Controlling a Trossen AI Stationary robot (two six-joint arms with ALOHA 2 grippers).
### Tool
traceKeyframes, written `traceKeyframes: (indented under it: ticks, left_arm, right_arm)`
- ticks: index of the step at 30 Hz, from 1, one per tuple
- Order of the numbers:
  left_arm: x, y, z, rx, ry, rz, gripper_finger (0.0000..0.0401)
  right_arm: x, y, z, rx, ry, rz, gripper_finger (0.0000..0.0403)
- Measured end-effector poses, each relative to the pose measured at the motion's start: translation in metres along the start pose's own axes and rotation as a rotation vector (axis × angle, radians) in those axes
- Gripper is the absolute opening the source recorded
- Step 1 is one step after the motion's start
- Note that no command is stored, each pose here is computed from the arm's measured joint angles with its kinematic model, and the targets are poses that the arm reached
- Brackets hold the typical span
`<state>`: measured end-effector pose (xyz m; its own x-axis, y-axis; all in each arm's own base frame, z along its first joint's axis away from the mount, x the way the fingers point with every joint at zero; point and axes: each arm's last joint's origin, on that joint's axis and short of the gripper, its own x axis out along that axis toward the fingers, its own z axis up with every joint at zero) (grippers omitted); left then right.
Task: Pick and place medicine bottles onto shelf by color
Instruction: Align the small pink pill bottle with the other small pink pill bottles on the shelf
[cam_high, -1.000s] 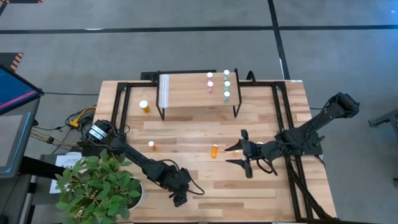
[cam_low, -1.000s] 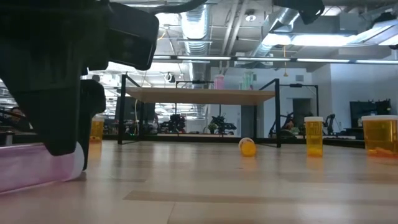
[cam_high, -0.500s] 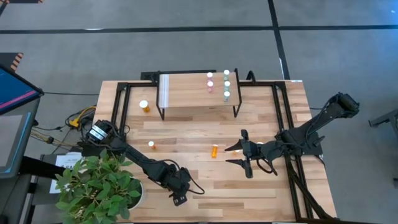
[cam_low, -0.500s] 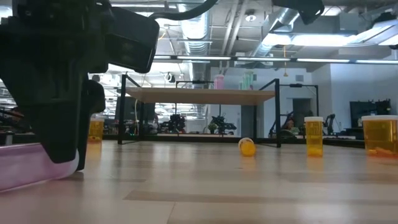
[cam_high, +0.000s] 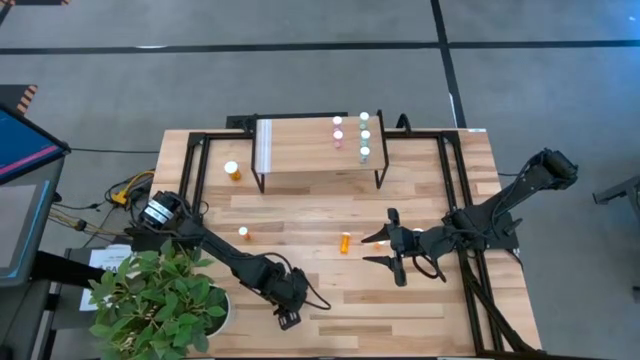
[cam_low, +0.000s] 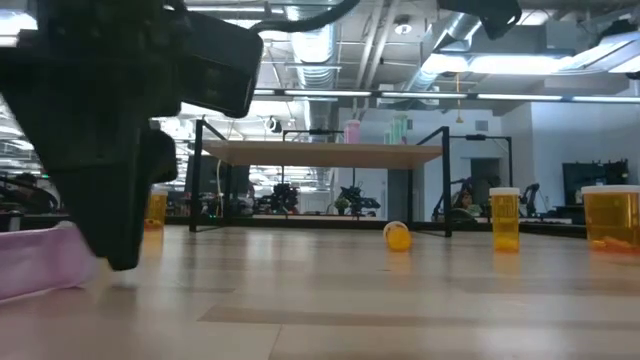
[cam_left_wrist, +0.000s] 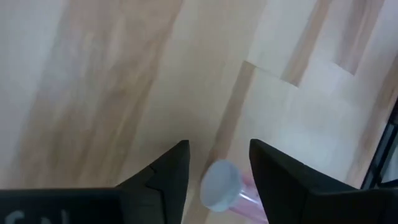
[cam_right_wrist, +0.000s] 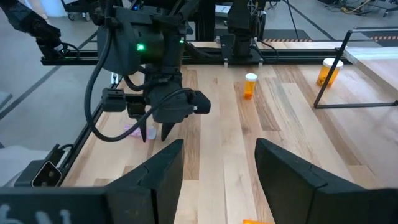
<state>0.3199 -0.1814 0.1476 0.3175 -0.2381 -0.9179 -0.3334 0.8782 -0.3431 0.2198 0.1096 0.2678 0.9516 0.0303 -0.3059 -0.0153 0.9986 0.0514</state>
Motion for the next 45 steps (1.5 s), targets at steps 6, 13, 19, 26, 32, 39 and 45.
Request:
traceKeyframes:
  ticks: [6,13,19,26,32,39,45]
  left_arm:
    - [-0.019,0.001,0.002,0.0,-0.019,-0.004,0.0172]
    - [-0.045,-0.005,-0.006,-0.059,-0.088,0.015,0.0197]
    - [-0.042,-0.015,-0.023,-0.163,-0.063,0.015,0.0222]
    - [-0.038,-0.016,-0.032,-0.218,-0.056,0.064,0.0237]
    - [-0.026,-0.016,-0.03,-0.221,-0.025,0.044,0.0239]
    - [-0.005,-0.014,-0.029,-0.203,0.058,0.027,0.0238]
    - [0.0,-0.014,-0.02,-0.193,0.038,-0.017,0.0238]
  right_arm:
    - [0.0,0.0,0.0,-0.001,0.001,0.0,0.0217]
    - [0.0,0.0,0.0,-0.001,0.002,0.0,0.0217]
    - [0.0,0.0,0.0,0.0,0.002,0.0,0.0217]
    - [0.0,0.0,0.0,0.006,0.002,0.0,0.0217]
    - [0.0,0.0,0.0,0.016,0.0,0.0,0.0217]
    - [0.0,0.0,0.0,0.015,0.002,-0.001,0.0217]
    - [0.0,0.0,-0.001,0.014,0.008,-0.002,0.0217]
